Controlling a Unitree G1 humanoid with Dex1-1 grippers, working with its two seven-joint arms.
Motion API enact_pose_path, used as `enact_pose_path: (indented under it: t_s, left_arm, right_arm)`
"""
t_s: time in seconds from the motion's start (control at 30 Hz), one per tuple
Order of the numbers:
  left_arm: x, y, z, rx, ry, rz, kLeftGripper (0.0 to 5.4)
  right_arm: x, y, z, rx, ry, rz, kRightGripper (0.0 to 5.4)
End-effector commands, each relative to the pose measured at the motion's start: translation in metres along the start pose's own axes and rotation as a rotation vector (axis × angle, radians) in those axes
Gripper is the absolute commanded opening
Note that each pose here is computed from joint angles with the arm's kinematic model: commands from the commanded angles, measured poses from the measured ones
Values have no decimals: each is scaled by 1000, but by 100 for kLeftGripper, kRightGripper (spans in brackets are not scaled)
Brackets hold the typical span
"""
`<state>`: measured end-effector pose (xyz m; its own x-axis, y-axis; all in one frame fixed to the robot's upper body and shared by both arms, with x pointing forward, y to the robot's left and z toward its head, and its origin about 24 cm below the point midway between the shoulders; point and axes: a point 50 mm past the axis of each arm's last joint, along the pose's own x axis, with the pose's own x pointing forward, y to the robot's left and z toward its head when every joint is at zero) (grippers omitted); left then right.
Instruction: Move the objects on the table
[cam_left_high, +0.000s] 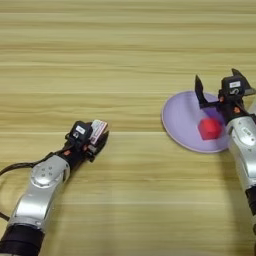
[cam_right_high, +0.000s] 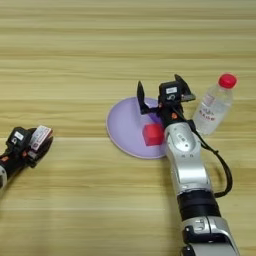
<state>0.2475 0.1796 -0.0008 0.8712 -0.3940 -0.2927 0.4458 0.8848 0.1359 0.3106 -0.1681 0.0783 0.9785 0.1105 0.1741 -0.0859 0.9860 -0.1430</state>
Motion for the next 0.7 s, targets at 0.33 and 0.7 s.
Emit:
enact_pose_path:
  t_s: [0.33, 0.7]
  left_arm:
    - [-6, 4, -16, -33, 73, 35, 205]
    - [11, -7, 14, -27, -41, -22, 204]
  right_arm:
    - [5, 1, 4, -9, -22, -3, 540]
    - [5, 1, 4, -7, -21, -7, 540]
